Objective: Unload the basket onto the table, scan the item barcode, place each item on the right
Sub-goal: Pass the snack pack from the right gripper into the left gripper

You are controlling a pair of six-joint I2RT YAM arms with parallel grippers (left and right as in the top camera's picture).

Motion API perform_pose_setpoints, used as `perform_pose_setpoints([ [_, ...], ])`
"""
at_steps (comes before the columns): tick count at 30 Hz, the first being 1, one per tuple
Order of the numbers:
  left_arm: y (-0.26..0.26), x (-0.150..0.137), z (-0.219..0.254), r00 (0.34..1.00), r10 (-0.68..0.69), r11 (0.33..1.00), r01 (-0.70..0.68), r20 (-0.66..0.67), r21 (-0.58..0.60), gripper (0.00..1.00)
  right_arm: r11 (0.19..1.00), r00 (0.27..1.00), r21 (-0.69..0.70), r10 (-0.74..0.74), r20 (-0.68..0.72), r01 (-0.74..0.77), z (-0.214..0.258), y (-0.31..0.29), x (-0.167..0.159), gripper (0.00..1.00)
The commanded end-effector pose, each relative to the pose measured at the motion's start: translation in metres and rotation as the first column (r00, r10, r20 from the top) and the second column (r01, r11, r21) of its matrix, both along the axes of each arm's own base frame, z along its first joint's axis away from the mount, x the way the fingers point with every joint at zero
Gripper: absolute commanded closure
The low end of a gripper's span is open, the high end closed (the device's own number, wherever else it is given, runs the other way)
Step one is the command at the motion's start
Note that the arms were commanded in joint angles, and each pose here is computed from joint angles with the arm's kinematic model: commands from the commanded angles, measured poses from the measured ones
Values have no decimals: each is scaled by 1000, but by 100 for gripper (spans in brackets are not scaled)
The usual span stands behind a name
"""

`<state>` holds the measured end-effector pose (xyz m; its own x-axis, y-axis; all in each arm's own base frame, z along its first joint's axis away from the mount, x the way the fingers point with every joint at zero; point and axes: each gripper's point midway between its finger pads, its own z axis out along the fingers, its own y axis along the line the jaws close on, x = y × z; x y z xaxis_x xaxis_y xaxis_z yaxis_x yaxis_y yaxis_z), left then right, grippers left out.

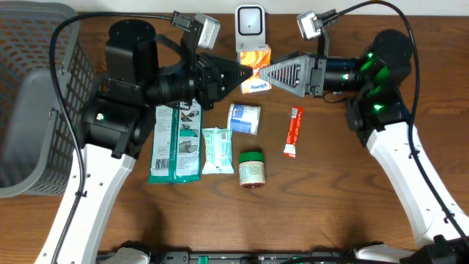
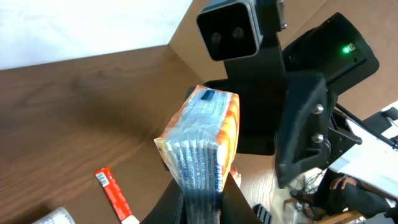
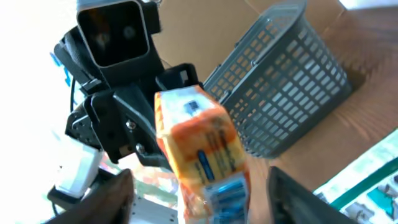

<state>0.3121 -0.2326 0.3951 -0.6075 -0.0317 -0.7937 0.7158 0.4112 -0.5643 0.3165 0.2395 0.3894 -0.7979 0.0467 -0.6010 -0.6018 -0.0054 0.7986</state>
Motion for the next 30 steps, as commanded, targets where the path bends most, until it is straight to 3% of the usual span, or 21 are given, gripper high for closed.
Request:
perform_pose_setpoints([
  [1,0,1,3,1000,8,1000,-8,-5,-8,92,1000,998,2,-28,50,27,4,-8,6,28],
  [7,0,1,3,998,21,999,-23,-65,-29,94,998,996,-9,-57,71,57,1,-34,15,18],
  [9,0,1,3,994,27,998,-32,-107,-45,92,998,996,-20,-52,76,54,-3,-43,15,2],
  [11,-3,-5,6,988,-2,997,-10,-151,-74,92,998,996,-30,-48,80,51,-9,-52,16,1],
  [15,-7,-27,25,969,-165,975,132,-186,-177,92,993,993,-55,-97,73,101,-27,-69,24,1],
  [19,-4,-58,57,917,-387,900,352,-96,-258,92,964,971,-119,-241,-12,238,-55,-91,43,1],
  [22,0,-79,75,864,-503,836,492,20,-241,92,886,904,-252,-420,-79,390,-90,-113,63,1],
  [25,1,-82,82,860,-507,831,506,60,-231,92,729,779,-454,-617,-111,513,-135,-142,77,1],
  [30,0,-77,83,857,-505,829,515,101,-218,93,490,607,-679,-791,-83,546,-183,-183,75,1],
])
